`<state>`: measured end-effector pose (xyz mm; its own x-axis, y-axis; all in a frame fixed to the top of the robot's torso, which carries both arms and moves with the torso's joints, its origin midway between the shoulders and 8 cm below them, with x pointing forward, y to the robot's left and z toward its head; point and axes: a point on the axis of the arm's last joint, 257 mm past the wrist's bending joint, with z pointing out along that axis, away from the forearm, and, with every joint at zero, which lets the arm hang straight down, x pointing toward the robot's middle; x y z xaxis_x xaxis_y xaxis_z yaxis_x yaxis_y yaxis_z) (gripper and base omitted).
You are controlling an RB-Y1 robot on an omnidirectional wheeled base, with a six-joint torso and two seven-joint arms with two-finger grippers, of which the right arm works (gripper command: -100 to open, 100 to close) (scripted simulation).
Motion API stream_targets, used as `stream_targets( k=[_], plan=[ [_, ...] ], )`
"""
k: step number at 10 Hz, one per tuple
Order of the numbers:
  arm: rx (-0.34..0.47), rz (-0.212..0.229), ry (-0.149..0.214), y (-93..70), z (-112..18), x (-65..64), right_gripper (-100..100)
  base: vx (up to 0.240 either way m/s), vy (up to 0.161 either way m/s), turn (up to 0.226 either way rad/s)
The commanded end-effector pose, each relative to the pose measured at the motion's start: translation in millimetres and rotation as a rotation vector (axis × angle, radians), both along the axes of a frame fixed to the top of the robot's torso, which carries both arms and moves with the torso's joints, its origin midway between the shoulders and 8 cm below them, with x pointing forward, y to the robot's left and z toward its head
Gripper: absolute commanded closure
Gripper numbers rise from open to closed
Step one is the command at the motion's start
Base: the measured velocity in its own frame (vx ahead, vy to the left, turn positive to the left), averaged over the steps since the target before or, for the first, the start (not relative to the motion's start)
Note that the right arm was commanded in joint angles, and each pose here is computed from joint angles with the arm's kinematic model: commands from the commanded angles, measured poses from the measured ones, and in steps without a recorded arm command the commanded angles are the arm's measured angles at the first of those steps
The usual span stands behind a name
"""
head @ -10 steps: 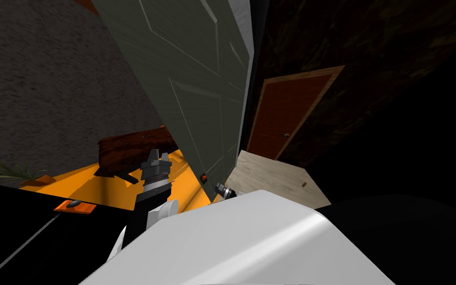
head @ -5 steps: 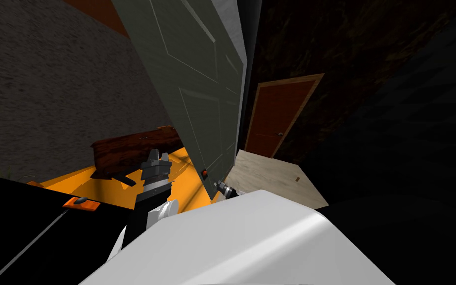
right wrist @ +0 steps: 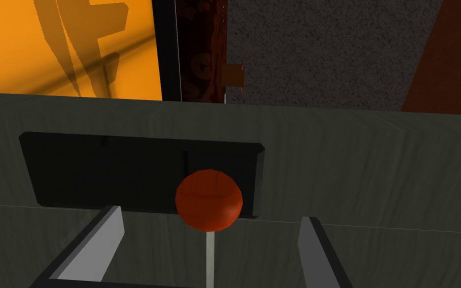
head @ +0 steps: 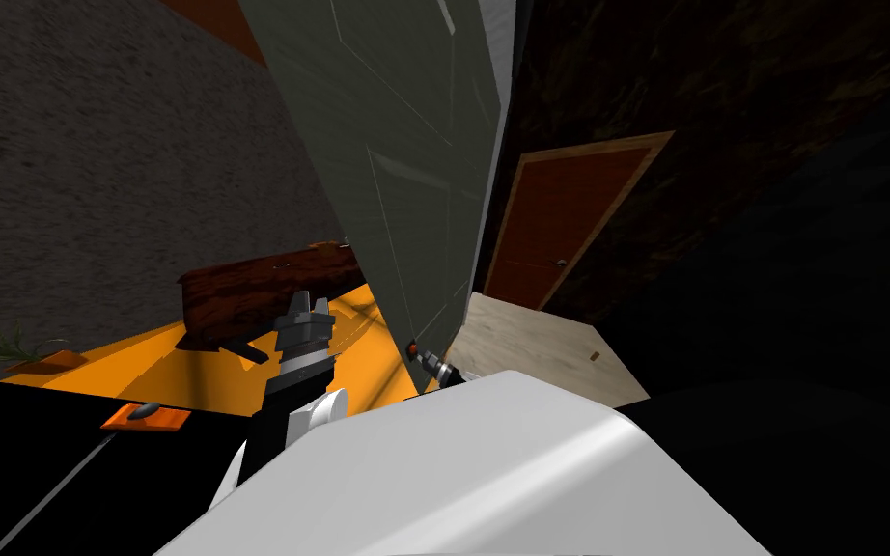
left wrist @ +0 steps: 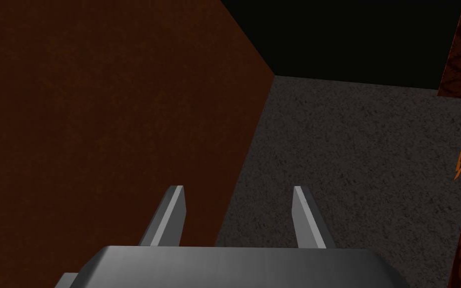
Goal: Push the door open
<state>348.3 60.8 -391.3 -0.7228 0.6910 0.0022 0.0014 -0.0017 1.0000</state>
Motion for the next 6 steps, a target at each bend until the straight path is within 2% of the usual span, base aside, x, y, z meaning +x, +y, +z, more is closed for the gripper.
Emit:
stream_targets(
  k=[1, 3, 4, 6],
  plan=[
    [0.0, -0.006, 0.0, 0.2, -0.1, 2.1, -100, 0.143, 0.135, 0.039],
    [0.0, -0.006, 0.0, 0.3, -0.1, 2.5, -100, 0.099, 0.088, 0.017],
    [0.0, -0.006, 0.0, 0.3, -0.1, 2.5, 100, -0.009, -0.006, -0.004],
    [0.0, -0.006, 0.0, 0.3, -0.1, 2.5, 100, -0.024, -0.021, 0.002]
  ],
)
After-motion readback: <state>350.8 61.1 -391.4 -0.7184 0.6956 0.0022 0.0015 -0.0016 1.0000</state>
